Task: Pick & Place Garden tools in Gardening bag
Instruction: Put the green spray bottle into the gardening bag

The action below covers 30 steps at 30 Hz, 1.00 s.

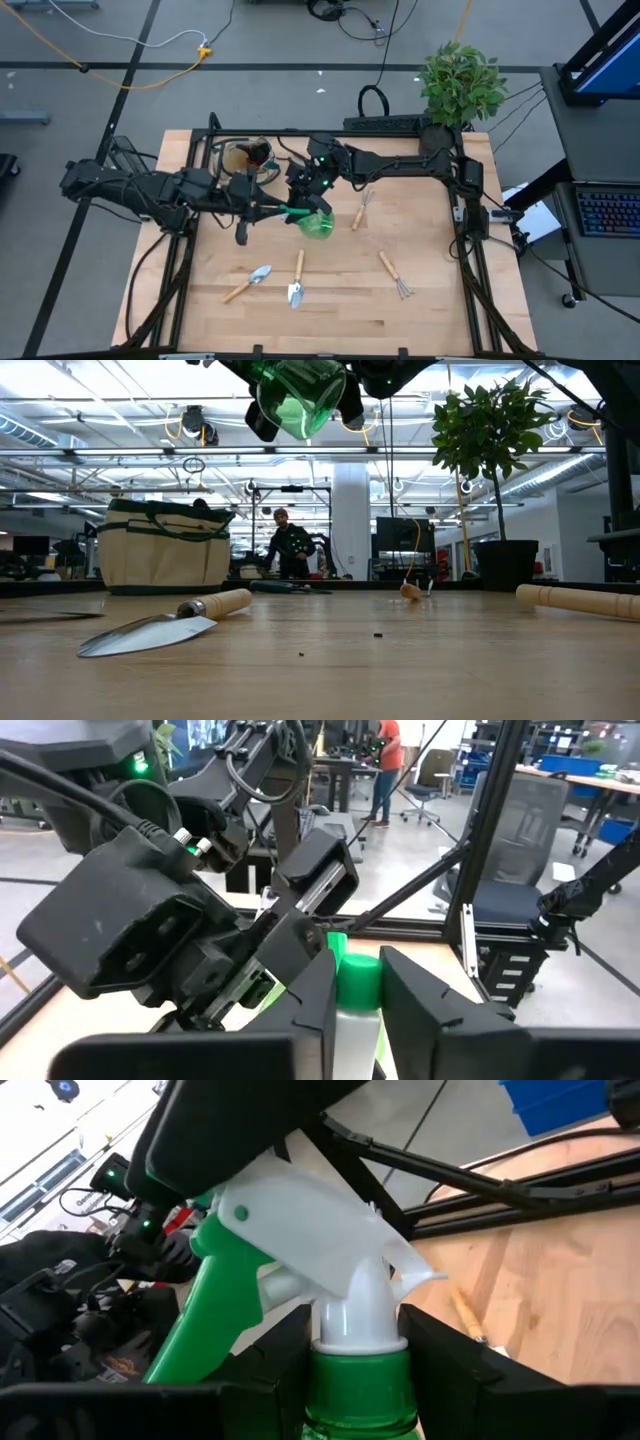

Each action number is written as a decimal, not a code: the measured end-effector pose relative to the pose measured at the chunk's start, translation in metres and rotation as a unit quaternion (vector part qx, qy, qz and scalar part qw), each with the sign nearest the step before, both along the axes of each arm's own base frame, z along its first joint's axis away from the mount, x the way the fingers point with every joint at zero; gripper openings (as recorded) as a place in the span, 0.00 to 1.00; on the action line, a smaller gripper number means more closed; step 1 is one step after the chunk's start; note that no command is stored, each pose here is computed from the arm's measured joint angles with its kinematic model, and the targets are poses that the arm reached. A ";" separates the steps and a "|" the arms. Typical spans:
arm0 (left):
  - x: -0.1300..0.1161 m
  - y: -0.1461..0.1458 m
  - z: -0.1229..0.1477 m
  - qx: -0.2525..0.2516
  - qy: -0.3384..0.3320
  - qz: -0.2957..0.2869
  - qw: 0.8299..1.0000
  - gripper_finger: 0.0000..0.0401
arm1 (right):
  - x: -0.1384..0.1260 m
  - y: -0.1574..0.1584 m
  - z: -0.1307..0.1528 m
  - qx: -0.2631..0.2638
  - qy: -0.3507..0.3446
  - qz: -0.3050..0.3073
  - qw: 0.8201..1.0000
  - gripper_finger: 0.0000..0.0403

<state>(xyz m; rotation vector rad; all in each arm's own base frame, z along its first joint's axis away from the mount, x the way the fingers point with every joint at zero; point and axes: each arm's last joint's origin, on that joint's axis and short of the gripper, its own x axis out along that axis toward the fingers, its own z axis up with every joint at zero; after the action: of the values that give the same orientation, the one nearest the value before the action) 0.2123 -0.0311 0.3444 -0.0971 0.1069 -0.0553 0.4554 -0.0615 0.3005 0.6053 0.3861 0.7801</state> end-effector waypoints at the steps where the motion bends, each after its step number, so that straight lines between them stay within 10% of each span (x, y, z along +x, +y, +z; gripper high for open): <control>1: 0.000 0.001 0.000 -0.002 0.001 0.002 1.000 0.20 | 0.000 0.000 0.000 0.002 0.002 0.003 1.000 0.32; 13: -0.002 0.001 -0.005 -0.032 0.028 0.013 0.999 0.56 | 0.000 -0.001 0.006 0.017 -0.005 0.006 1.000 0.32; 30: -0.002 0.000 -0.007 0.000 0.040 -0.010 0.999 0.13 | 0.002 0.011 0.007 0.017 -0.009 0.004 1.000 0.32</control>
<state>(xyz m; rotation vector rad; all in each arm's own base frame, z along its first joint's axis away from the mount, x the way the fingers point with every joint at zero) 0.2099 -0.0307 0.3370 -0.0976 0.1886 -0.0704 0.4576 -0.0508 0.3076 0.6286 0.3600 0.8001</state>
